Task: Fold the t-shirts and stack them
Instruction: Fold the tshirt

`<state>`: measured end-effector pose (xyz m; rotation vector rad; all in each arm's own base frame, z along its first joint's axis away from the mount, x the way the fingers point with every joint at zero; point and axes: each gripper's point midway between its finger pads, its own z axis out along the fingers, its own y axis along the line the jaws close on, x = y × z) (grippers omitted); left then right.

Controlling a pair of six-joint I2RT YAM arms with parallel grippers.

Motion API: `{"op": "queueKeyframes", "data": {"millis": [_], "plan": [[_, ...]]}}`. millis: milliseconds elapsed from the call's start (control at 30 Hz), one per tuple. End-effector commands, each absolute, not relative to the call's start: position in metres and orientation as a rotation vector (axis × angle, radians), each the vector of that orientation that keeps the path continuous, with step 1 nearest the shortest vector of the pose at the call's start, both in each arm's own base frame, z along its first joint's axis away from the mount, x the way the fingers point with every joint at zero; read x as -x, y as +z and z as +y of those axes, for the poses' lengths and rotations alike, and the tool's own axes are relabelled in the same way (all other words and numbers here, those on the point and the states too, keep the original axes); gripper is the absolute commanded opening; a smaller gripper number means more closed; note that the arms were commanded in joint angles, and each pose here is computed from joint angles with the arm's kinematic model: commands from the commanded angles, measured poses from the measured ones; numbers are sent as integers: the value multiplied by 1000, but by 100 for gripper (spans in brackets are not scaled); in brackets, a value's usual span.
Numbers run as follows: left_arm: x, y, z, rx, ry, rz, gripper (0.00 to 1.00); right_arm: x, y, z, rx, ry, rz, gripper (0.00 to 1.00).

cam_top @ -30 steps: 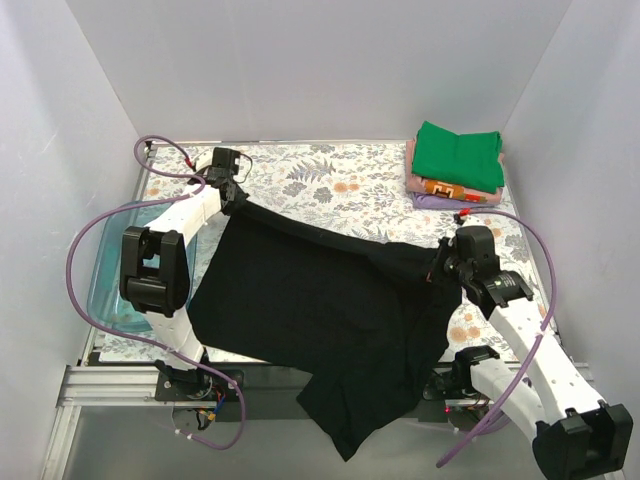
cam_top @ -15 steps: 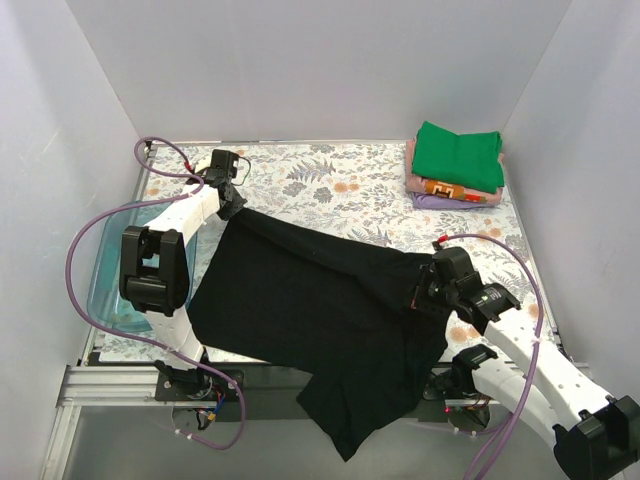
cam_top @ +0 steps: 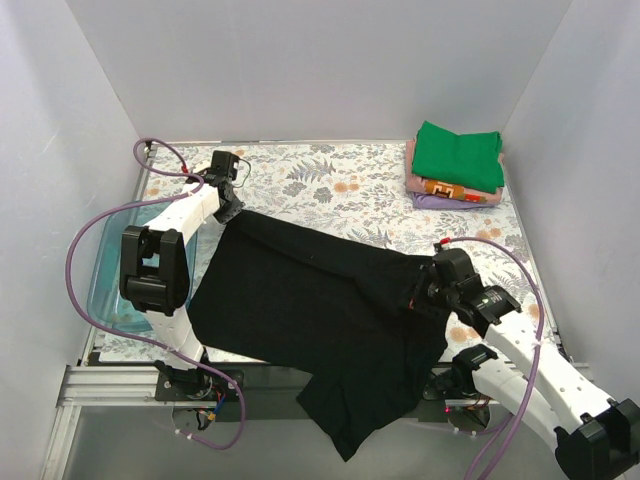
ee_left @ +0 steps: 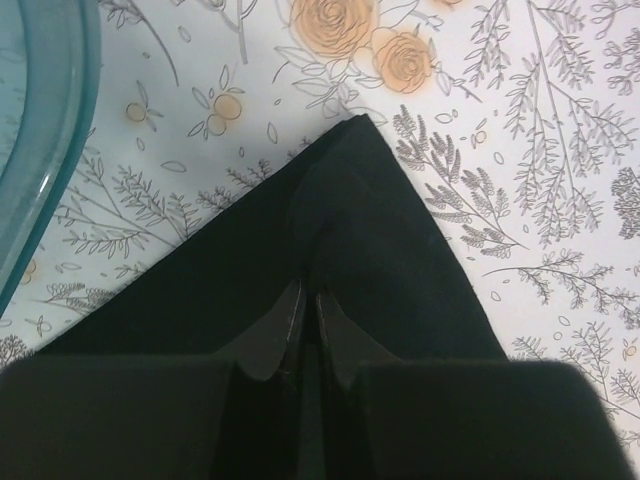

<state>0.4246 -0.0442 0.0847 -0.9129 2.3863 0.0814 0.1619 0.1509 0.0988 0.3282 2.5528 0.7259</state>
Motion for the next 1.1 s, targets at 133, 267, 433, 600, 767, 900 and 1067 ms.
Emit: {"op": "queueKeyframes", "data": {"millis": [133, 267, 433, 600, 767, 900, 1067], "plan": [[-402, 85, -35, 1046, 150, 2390, 54, -163, 92, 148, -286, 694, 2538, 69], [-406, 105, -43, 1017, 55, 2375, 65, -180, 110, 143, -240, 623, 2484, 98], [-418, 130, -62, 915, -101, 2348, 68, -206, 128, 126, -254, 451, 2412, 98], [-432, 120, -84, 819, -240, 2375, 70, -233, 116, 98, -312, 235, 2415, 98], [-440, 70, -95, 808, -261, 2456, 70, -266, 79, 83, -357, 263, 2477, 98], [-441, 32, -92, 892, -199, 2511, 70, -287, 48, 67, -402, 268, 2495, 97], [-435, 3, -86, 950, -127, 2543, 70, -302, 16, 58, -397, 227, 2544, 97]]}}
